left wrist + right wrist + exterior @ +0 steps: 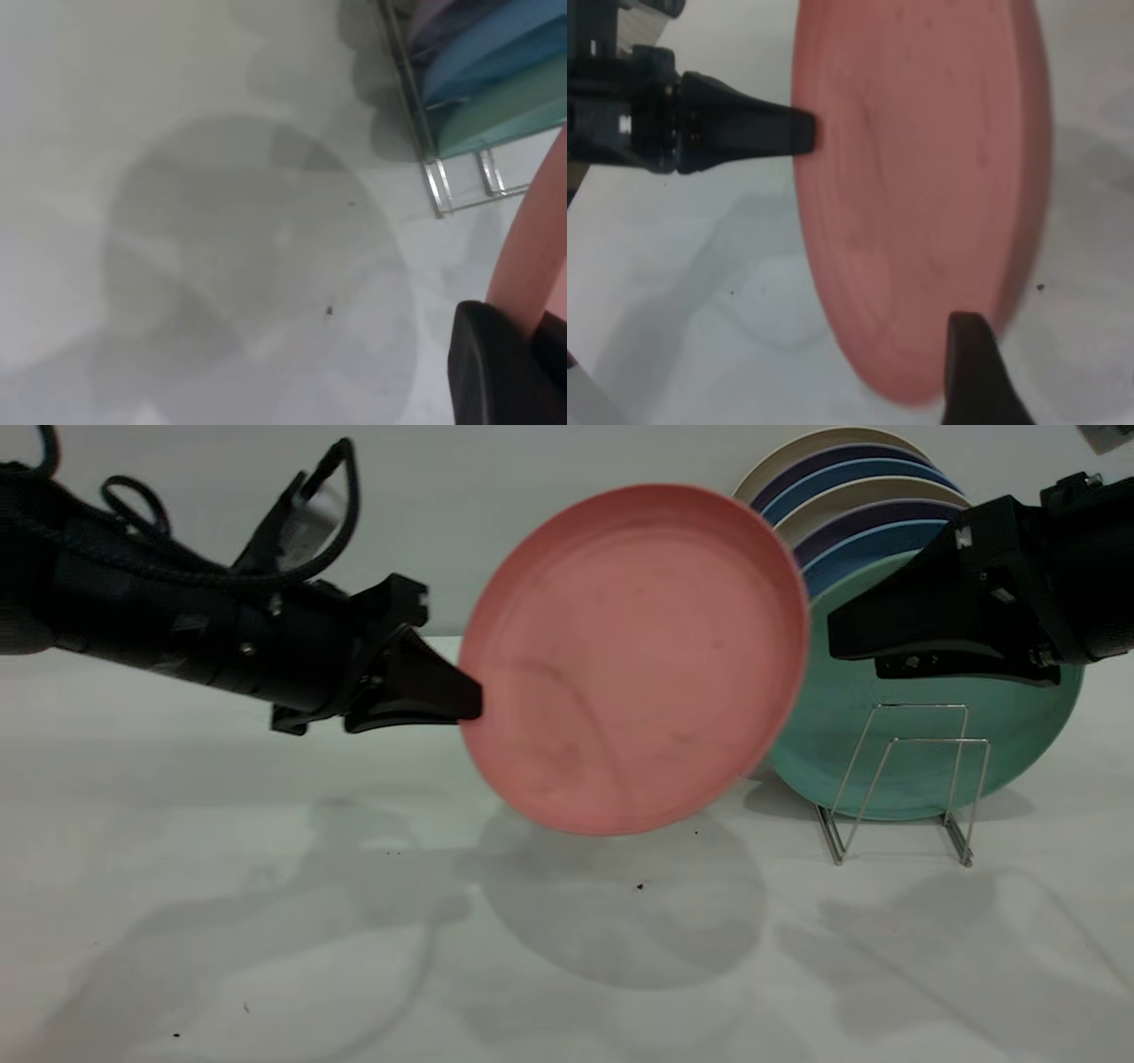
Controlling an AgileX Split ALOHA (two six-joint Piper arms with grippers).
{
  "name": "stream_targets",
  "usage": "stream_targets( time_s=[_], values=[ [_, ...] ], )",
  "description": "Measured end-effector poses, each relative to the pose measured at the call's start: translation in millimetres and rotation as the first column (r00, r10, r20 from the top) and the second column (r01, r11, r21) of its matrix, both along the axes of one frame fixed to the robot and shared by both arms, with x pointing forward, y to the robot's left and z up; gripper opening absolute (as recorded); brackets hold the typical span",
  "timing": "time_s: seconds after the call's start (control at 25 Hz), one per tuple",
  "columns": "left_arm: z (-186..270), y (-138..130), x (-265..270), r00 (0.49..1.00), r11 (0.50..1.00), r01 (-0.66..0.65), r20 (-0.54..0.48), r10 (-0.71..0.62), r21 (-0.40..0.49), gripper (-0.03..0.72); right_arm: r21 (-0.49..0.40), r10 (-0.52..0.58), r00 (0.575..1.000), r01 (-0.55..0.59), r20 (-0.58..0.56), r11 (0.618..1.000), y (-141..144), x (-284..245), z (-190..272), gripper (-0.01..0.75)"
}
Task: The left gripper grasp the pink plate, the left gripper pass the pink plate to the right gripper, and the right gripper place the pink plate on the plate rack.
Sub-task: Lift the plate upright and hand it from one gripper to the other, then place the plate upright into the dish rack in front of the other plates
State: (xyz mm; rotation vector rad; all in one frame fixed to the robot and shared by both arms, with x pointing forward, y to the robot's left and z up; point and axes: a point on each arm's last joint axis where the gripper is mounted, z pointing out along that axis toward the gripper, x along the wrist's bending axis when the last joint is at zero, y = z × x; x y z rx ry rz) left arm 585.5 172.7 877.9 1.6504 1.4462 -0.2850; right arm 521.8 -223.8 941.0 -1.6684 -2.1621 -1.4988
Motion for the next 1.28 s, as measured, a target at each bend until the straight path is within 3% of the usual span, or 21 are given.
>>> stream_targets(
  time_s=[0.48,0.6,0.68,0.76,0.8,1.0,1.16,1.28],
  values=[
    [10,-46,-9,0.993,0.992,0.118,0.017,-0.117,-0.042,0.016,0.003,-0.024,1.000,0.024,-0.012,1.000,-1,4,-7,0.440],
    [16,-57,-11,0.985,0.982,0.169,0.035,-0.167,-0.082,0.018,0.002,-0.025,0.999,0.025,-0.027,1.000,-1,5,-11,0.395],
    [19,-58,-10,0.984,0.980,0.176,0.043,-0.173,-0.090,0.024,-0.001,-0.032,0.999,0.032,-0.028,1.000,-1,5,-12,0.299],
    [19,-56,-9,0.984,0.981,0.174,0.044,-0.170,-0.089,0.028,-0.006,-0.037,0.999,0.036,-0.025,0.999,-2,6,-12,0.151],
    [19,-55,-8,0.984,0.980,0.177,0.046,-0.174,-0.093,0.031,-0.006,-0.041,0.999,0.041,-0.024,0.999,-4,6,-12,0.134],
    [24,-46,-6,0.982,0.969,0.190,0.046,-0.185,-0.159,0.086,-0.006,-0.016,0.999,0.017,0.028,1.000,-11,8,-9,0.137],
    [25,-17,7,0.992,0.977,0.122,0.043,-0.116,-0.172,0.200,-0.118,0.015,0.992,0.000,0.127,0.993,-37,11,-11,0.137],
    [24,9,15,0.998,0.984,0.055,0.016,-0.053,-0.168,0.305,-0.205,0.140,0.961,-0.092,0.237,0.974,-48,10,-10,0.137]
  ],
)
